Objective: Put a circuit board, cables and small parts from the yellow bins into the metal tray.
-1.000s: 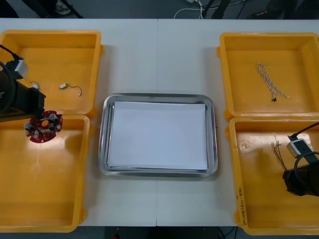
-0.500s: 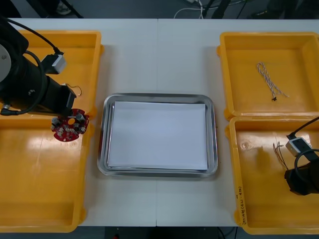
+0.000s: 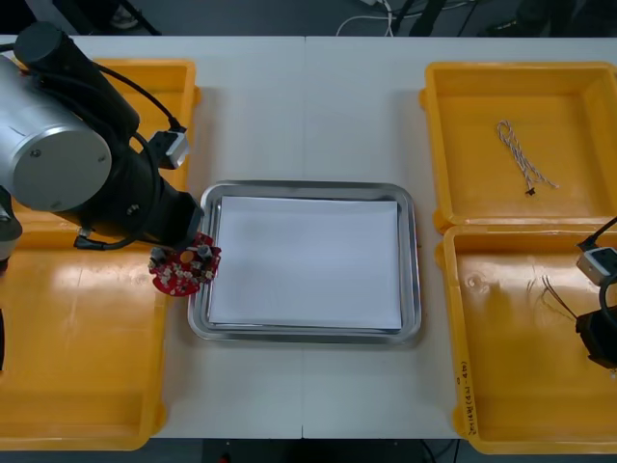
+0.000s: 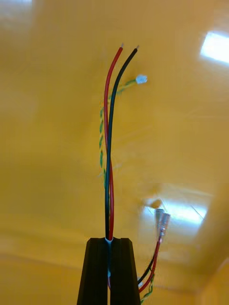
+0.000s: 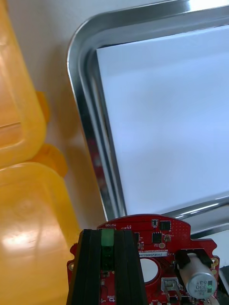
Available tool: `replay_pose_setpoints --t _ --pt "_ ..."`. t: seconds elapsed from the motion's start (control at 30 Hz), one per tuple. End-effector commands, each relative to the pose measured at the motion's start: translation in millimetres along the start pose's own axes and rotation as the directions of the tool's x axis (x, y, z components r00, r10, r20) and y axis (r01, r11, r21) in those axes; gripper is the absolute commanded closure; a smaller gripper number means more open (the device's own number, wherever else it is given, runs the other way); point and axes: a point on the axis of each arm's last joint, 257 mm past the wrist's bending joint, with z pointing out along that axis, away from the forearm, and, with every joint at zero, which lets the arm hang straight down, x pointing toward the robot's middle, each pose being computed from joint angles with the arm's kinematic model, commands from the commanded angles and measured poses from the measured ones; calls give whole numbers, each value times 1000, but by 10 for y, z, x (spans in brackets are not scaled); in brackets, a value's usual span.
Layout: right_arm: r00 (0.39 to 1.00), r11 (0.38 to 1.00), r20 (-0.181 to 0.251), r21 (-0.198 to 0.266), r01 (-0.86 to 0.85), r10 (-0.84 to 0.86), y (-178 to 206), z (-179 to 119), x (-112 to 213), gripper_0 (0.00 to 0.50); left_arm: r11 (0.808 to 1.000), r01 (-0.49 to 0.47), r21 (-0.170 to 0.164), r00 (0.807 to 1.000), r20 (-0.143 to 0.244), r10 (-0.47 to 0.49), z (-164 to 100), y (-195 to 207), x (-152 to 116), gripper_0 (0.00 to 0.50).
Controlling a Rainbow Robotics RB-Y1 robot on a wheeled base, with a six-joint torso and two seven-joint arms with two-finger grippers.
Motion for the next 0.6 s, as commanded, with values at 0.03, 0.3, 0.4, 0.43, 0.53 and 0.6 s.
replay_pose_setpoints --t 0.03,0.3,0.4,0.43,0.53,0.6 --pt "999 1000 50 15 4 -5 -145 -481 -299 500 999 31 -8 998 51 -30 -57 -258 -122 499" --pt "999 1000 38 -20 -8 9 -164 -926 -394 500 999 25 -39 999 40 -23 220 -318 45 499" --pt "999 1000 53 -17 -2 3 -193 -1096 -471 500 999 17 -39 998 54 -15 345 -368 87 500" --pt "999 1000 53 -16 1 0 -198 -1126 -483 500 999 16 -41 998 57 -14 362 -368 89 500" --pt "998 1000 58 -9 11 -11 -223 -1277 -542 500 1000 4 -28 998 68 -2 451 -445 123 500" --pt "998 1000 56 -10 15 -14 -235 -1358 -567 500 1000 -1 -24 998 70 2 502 -478 155 499"
